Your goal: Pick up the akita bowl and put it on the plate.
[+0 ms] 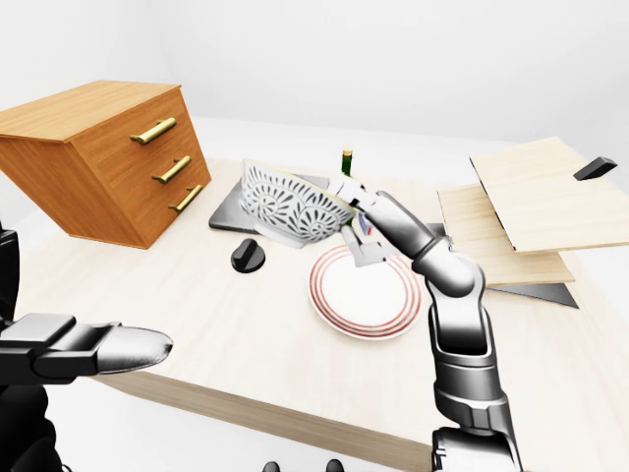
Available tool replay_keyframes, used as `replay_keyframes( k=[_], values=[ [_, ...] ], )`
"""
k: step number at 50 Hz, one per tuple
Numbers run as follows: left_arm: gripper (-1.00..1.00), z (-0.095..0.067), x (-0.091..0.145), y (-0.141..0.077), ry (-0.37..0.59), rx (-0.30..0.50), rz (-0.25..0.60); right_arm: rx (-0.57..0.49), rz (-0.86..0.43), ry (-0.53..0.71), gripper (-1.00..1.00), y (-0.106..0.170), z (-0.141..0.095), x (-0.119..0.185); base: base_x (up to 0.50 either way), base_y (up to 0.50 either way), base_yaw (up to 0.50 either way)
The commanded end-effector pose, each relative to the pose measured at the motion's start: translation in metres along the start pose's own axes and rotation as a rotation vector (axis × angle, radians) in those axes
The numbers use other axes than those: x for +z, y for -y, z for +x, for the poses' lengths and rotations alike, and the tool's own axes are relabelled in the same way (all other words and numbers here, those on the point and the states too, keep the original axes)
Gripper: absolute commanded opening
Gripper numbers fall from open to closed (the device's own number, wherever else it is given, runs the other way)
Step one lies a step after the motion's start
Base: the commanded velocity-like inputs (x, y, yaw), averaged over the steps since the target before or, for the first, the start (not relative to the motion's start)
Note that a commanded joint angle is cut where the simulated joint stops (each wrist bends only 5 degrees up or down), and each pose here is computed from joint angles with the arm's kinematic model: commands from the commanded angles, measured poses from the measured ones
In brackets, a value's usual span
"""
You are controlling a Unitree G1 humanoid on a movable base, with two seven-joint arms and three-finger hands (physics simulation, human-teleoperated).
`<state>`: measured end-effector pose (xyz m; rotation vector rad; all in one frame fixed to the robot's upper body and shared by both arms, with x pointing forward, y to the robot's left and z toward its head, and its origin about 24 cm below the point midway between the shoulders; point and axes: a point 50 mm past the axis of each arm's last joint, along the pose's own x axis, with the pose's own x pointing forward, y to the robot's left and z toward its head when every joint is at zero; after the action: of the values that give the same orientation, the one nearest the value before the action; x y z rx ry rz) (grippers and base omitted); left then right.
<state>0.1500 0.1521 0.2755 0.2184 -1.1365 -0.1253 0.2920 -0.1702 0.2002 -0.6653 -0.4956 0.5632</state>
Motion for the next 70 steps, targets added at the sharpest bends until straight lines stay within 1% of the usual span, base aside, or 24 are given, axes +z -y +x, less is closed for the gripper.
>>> replay_keyframes(
  k=[1, 5, 15, 20, 22, 26, 29, 36, 41, 44, 52, 54, 55, 58, 63, 70],
  values=[
    [0.91, 0.0, 0.0, -0.001, -0.01, 0.008, -0.033, -0.05, -0.006, -0.168, -1.0, 0.018, -0.03, -0.03, 0.0, 0.0, 0.0],
    [0.91, 0.0, 0.0, -0.002, -0.012, 0.012, -0.036, -0.059, -0.02, -0.208, -1.0, 0.023, -0.038, -0.035, 0.0, 0.0, 0.0],
    [0.91, 0.0, 0.0, -0.001, -0.012, 0.011, -0.045, -0.071, -0.001, -0.251, -1.0, 0.018, -0.055, -0.041, 0.0, 0.0, 0.0],
    [0.91, 0.0, 0.0, -0.001, -0.013, 0.014, -0.043, -0.06, 0.019, -0.333, -1.0, 0.016, -0.061, -0.058, 0.0, 0.0, 0.0],
    [0.91, 0.0, 0.0, 0.0, -0.011, 0.01, -0.044, -0.055, 0.014, -0.411, -1.0, 0.017, -0.063, -0.072, 0.0, 0.0, 0.0],
    [0.91, 0.0, 0.0, -0.001, -0.012, 0.011, -0.042, -0.022, -0.021, -0.516, -1.0, 0.016, -0.068, -0.086, 0.0, 0.0, 0.0],
    [0.91, 0.0, 0.0, -0.001, -0.013, 0.013, -0.044, -0.001, -0.033, -0.538, -1.0, 0.014, -0.071, -0.088, 0.0, 0.0, 0.0],
    [0.91, 0.0, -0.001, 0.001, -0.012, 0.01, -0.04, 0.009, -0.051, -0.556, -1.0, 0.016, -0.072, -0.089, 0.0, 0.0, 0.0],
    [0.91, -0.001, -0.001, 0.001, -0.012, 0.007, -0.031, 0.004, -0.098, -0.606, -1.0, 0.025, -0.072, -0.093, 0.0, 0.0, 0.0],
    [0.91, -0.001, -0.001, 0.001, -0.015, 0.008, -0.027, 0.009, -0.127, -0.626, -1.0, 0.026, -0.074, -0.092, 0.0, 0.0, 0.0],
    [0.91, -0.003, -0.002, 0.001, -0.023, 0.009, -0.017, 0.01, -0.172, -0.628, -1.0, 0.026, -0.078, -0.086, 0.0, 0.0, 0.0],
    [0.91, -0.003, -0.002, 0.002, -0.02, 0.007, -0.015, 0.003, -0.187, -0.605, -1.0, 0.03, -0.074, -0.081, 0.0, 0.0, 0.0],
    [0.91, -0.002, -0.002, 0.002, -0.018, 0.005, -0.013, 0.006, -0.195, -0.574, -1.0, 0.031, -0.07, -0.075, 0.0, 0.0, 0.0],
    [0.91, -0.002, -0.002, 0.002, -0.016, 0.004, -0.009, 0.007, -0.184, -0.518, -1.0, 0.028, -0.068, -0.067, 0.0, 0.0, 0.0],
    [0.91, -0.003, -0.002, 0.002, -0.023, 0.002, -0.001, 0.002, -0.148, -0.471, -1.0, 0.022, -0.065, -0.063, 0.0, 0.0, 0.0],
    [0.91, -0.004, -0.003, 0.002, -0.03, 0.004, 0.005, -0.002, -0.131, -0.398, -1.0, 0.018, -0.057, -0.053, 0.0, 0.0, 0.0]
  ],
)
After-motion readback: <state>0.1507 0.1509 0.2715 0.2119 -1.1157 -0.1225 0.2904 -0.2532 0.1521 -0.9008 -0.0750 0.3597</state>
